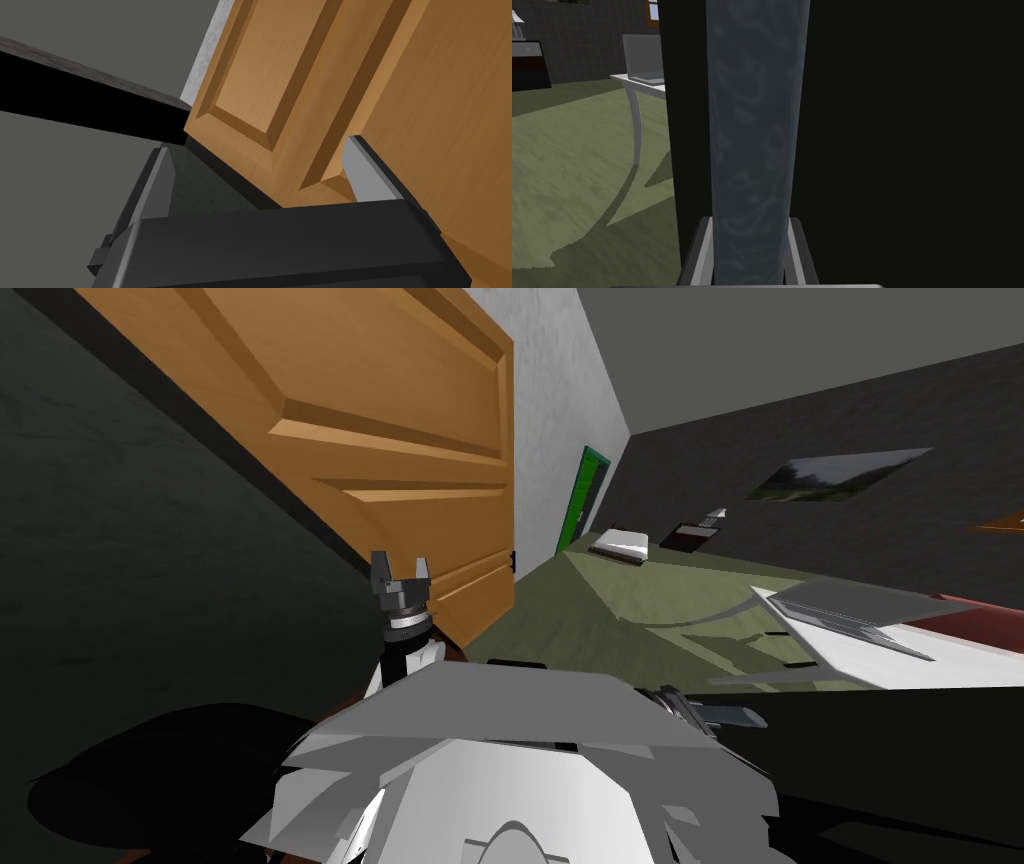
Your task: Push the door open
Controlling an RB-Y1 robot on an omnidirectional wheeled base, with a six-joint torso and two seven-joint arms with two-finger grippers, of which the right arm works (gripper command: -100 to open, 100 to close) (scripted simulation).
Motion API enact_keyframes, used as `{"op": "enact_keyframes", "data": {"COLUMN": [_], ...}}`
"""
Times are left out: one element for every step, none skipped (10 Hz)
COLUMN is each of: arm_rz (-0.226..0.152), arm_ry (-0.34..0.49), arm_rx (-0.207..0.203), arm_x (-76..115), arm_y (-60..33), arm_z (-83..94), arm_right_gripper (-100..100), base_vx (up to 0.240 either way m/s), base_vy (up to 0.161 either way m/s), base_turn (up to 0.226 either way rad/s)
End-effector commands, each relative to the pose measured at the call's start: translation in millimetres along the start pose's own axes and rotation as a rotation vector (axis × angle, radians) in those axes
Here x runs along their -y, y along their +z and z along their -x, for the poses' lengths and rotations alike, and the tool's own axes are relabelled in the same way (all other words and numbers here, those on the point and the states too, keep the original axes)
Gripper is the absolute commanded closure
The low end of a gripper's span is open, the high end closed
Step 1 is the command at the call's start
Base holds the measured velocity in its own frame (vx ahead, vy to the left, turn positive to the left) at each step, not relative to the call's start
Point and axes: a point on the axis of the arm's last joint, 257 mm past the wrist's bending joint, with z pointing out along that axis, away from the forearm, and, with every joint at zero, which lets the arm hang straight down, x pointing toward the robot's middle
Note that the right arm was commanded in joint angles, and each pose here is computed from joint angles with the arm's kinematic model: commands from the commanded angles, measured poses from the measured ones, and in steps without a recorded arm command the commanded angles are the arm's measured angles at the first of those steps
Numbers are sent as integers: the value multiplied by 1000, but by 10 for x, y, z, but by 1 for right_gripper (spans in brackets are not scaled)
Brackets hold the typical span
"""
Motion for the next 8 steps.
{"op": "enact_keyframes", "data": {"arm_rz": [48,67,84,100,118,131,120,158], "arm_ry": [-4,-4,-3,-3,-3,-2,-2,-2], "arm_rx": [-8,-8,-8,-7,-7,-6,-2,-7], "arm_x": [-235,-317,-388,-453,-532,-586,-525,-682], "arm_y": [67,82,94,104,114,121,111,145], "arm_z": [-41,-39,-37,-36,-34,-32,-2,-20], "arm_right_gripper": [100,100,100,100,100,100,100,100], "base_vx": [153,155,147,134,124,104,39,29], "base_vy": [-182,-152,-158,-148,-162,-148,-62,-158], "base_turn": [-52,-65,-91,-58,-44,-51,-22,-32]}}
